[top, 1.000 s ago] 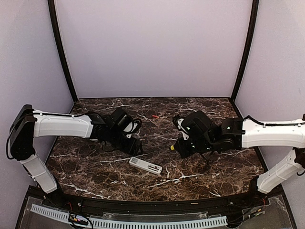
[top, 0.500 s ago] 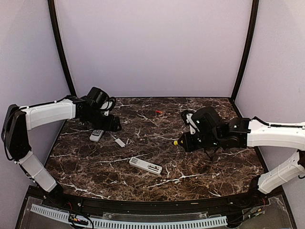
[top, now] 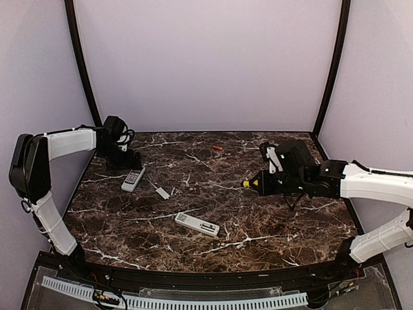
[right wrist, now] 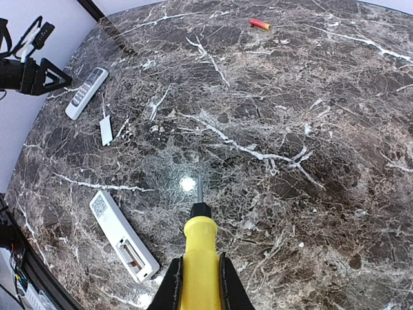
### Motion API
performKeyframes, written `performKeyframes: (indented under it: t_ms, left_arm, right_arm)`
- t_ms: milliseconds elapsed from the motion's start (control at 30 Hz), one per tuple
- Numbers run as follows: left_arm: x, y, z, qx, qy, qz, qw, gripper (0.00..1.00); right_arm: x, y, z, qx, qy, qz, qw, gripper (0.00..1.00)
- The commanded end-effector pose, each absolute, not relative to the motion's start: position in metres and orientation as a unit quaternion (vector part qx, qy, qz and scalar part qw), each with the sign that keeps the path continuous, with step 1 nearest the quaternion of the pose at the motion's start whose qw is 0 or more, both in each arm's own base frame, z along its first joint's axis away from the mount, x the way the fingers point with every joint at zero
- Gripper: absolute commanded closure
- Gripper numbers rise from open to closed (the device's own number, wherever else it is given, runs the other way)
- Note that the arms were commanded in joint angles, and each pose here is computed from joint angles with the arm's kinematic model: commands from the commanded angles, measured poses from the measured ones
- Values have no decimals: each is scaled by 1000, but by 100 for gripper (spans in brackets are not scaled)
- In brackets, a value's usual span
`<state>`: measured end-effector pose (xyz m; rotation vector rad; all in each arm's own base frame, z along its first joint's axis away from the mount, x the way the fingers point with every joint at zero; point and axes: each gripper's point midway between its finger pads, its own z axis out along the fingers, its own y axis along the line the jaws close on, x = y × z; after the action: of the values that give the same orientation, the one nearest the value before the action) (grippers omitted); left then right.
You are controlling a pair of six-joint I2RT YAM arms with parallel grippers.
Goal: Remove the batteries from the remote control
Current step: Place the screwdriver at the center of the board.
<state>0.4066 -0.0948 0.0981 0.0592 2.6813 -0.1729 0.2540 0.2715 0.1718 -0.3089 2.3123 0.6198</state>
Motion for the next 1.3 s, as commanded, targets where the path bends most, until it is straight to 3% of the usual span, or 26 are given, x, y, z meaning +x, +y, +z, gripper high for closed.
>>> performKeyframes:
  t_ms: [0,433,767,1167,1267]
  left_arm:
    - [402,-89,78,33,981,-43,188,8]
    - [399,-78,50,36,987,-6,157,8]
    - [400,-79,48,39,987,-7,154,12]
    - [402,-79,58,40,985,-9,167,11]
    - [403,-80,63,41,984,-12,174,11]
  right_arm:
    - [262,272,184,-110,880,272,374,100]
    - [272,262,177,-95,875,294,372,100]
    - [306,286,158,-67,851,381,356,100]
    - [340,294,89,-55,873,380,299,100]
    - [343,292,80,-58,882,363,296,94]
